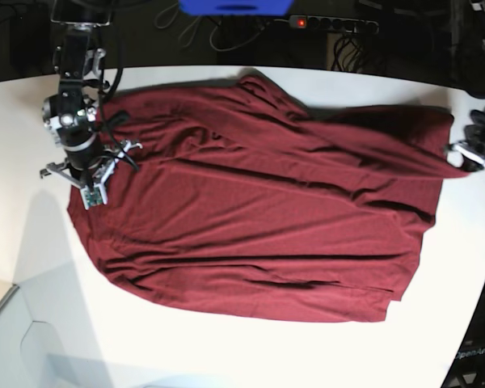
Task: Layout the t-shirt on the table in an organized manner, then fold the t-shirt properly
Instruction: 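Pull the grasped shoulder with the left gripper away from the right gripper, then release the shirt and lift the left gripper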
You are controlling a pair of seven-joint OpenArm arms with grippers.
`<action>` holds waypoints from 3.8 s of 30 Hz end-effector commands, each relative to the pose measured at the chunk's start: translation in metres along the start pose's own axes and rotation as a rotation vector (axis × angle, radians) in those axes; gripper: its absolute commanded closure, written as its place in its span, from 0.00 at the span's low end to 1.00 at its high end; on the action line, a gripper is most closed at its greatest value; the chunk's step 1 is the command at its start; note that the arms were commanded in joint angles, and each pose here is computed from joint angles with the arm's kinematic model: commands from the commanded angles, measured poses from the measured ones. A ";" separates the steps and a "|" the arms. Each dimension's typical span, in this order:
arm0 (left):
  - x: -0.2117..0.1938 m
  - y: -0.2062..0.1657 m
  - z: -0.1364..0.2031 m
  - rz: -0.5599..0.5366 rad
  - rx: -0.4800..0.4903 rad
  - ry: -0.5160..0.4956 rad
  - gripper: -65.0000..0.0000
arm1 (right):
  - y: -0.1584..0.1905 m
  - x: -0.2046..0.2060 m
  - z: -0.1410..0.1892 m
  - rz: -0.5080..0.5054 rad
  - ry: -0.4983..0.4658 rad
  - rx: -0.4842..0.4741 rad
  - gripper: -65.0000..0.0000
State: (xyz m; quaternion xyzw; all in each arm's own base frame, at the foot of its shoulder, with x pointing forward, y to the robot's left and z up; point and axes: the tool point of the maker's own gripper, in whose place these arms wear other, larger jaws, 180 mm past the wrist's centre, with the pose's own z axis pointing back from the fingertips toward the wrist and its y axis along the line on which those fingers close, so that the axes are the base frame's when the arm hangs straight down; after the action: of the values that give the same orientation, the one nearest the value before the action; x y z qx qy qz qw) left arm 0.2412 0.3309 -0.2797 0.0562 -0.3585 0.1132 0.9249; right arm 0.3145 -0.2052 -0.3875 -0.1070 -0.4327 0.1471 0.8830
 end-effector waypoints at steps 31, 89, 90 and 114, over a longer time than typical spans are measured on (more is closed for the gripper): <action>-0.075 0.037 0.021 0.154 0.096 0.124 1.00 | -0.001 -0.041 -0.027 -0.017 0.095 0.034 1.00; -0.006 -0.011 -0.064 0.383 -0.083 0.039 0.97 | -0.046 -0.008 -0.047 -0.039 0.020 -0.040 1.00; -0.014 -0.022 -0.073 0.363 -0.099 0.080 1.00 | -0.046 -0.007 -0.046 -0.039 0.019 -0.041 1.00; -0.051 0.008 -0.177 0.194 0.188 0.107 1.00 | -0.046 -0.006 -0.048 -0.039 0.017 -0.040 1.00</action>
State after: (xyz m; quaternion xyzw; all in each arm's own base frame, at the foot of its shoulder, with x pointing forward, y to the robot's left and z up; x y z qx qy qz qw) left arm 0.3287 0.3660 -0.4338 0.1072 -0.3339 0.2321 0.9073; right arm 0.3463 -0.2479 -0.4203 -0.1090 -0.4114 0.1192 0.8970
